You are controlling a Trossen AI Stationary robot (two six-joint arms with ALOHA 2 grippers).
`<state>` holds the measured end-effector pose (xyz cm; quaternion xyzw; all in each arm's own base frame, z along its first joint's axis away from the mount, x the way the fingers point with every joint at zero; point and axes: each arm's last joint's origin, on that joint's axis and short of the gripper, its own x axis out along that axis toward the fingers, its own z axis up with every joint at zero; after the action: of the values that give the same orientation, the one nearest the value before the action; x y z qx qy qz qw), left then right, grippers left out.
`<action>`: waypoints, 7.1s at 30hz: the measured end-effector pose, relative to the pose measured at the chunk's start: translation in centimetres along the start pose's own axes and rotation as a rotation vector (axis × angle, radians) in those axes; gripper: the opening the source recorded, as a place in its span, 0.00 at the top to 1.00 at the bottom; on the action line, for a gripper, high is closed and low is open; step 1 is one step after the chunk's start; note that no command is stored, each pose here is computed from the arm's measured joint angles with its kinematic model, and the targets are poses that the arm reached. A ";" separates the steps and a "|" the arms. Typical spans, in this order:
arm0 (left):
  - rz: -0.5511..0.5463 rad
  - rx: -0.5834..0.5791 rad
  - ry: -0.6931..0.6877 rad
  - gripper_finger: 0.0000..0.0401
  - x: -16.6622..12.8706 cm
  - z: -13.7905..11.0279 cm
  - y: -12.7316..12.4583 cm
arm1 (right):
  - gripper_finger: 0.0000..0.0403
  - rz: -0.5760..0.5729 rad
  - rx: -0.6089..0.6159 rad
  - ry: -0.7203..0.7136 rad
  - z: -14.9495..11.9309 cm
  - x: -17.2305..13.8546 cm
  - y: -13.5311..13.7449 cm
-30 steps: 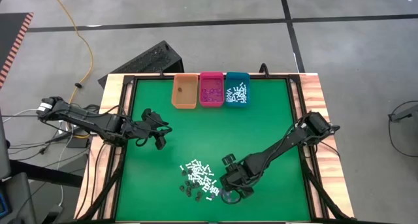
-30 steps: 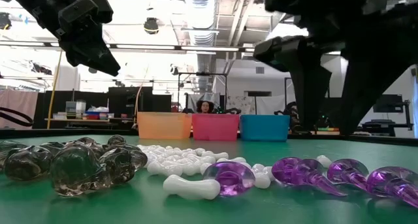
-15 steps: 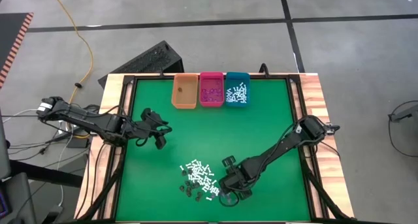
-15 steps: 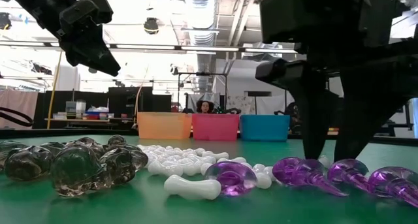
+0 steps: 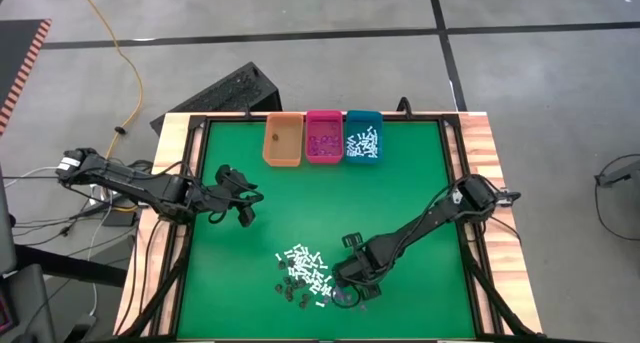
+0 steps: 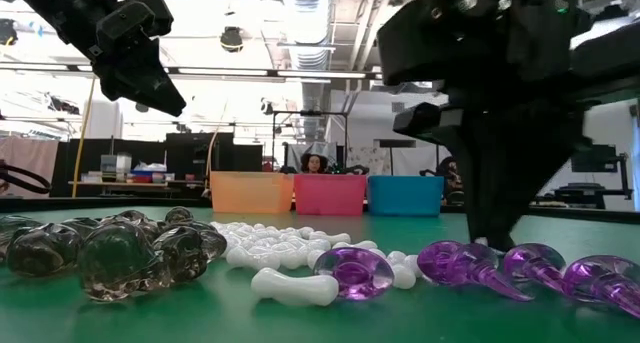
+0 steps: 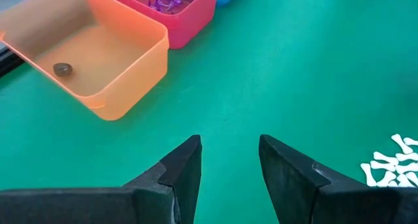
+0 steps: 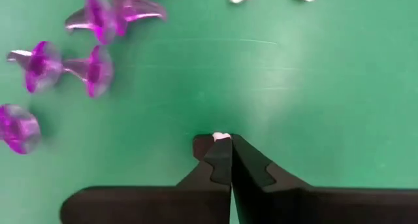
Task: Sort Halloween decoration
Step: Put the white bone toy into the blue bin
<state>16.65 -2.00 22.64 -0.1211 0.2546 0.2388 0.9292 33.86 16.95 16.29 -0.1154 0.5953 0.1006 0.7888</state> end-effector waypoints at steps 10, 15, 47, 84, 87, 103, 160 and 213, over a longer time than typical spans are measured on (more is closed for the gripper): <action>-0.001 0.009 0.001 0.64 0.0 0.0 0.0 | 0.94 -0.037 0.045 0.030 -0.9 -4.2 -5.6; 0.000 0.012 0.004 0.64 0.0 0.0 0.0 | 0.93 -0.086 0.086 0.025 -2.3 -7.4 -11.3; 0.001 0.025 0.033 0.64 0.0 -0.3 0.1 | 0.52 -0.238 0.601 -0.143 -11.5 -11.0 -31.5; -0.021 -0.044 0.045 0.64 0.0 -0.3 0.0 | 0.55 -0.177 0.760 -0.259 7.4 -1.4 -4.5; -0.021 -0.044 0.046 0.64 0.0 -0.3 0.1 | 0.55 -0.143 0.835 -0.239 7.7 -0.8 -4.0; -0.035 -0.044 0.056 0.64 0.0 -0.4 0.0 | 0.55 -0.161 0.899 -0.119 6.5 1.0 -2.9; 0.040 -0.086 0.059 0.64 1.0 -2.6 0.8 | 0.70 -0.035 -0.440 0.082 5.2 1.5 -3.4; 0.009 -0.095 0.049 0.64 1.0 -2.4 0.6 | 0.52 -0.052 0.451 0.045 4.9 -0.9 -6.3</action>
<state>16.10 -1.94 19.99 -0.1697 0.2663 0.2518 0.9148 40.01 12.42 18.82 0.0462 0.6170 -0.0580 0.7834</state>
